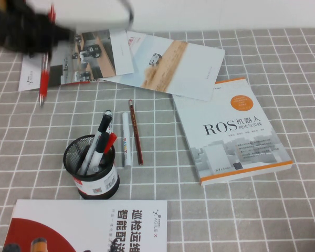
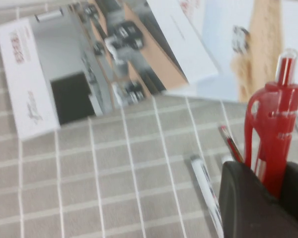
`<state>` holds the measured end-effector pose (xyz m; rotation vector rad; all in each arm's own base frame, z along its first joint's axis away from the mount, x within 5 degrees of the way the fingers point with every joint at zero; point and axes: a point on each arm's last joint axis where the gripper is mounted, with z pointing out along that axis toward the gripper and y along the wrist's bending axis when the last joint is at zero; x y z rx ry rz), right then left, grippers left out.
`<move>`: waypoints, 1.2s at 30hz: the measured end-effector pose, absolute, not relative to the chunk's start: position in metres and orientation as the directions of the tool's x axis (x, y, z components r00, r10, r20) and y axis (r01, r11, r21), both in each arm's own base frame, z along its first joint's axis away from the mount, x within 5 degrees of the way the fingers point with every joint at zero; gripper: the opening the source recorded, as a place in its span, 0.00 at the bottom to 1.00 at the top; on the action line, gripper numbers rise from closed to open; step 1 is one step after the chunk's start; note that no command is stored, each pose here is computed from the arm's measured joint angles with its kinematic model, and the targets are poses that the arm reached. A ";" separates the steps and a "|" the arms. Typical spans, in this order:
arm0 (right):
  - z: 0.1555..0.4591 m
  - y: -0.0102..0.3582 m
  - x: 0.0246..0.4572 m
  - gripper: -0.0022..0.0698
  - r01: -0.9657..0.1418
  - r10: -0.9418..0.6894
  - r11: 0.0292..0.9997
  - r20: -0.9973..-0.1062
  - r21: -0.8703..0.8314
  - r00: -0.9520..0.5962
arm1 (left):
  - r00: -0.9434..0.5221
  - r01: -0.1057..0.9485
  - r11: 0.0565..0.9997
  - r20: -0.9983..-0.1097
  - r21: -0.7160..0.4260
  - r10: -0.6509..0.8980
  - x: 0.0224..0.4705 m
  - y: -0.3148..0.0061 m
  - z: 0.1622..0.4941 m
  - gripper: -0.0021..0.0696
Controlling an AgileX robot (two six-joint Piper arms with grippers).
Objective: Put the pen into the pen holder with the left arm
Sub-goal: Place the pen onto the pen holder
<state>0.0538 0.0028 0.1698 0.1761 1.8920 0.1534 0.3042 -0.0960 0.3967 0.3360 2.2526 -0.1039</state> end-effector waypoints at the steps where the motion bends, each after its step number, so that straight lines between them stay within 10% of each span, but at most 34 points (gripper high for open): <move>1: 0.170 0.003 0.054 0.01 0.046 0.198 0.980 -0.927 0.193 -0.318 | -0.608 0.281 0.959 -0.767 0.034 0.205 0.293 -0.093 0.390 0.16; 15: 0.170 0.003 0.054 0.01 0.046 0.198 0.980 -0.927 0.193 -0.318 | -0.395 0.297 0.952 -0.917 -0.073 0.053 0.189 -0.065 0.306 0.16; 24: 0.170 0.003 0.054 0.01 0.046 0.198 0.980 -0.927 0.193 -0.318 | -0.116 0.401 0.916 -0.992 -0.002 0.049 0.179 -0.074 0.279 0.16; 36: 0.170 0.003 0.054 0.01 0.046 0.198 0.980 -0.927 0.193 -0.318 | -0.133 0.440 0.897 -0.991 -0.030 0.032 0.213 -0.093 0.246 0.16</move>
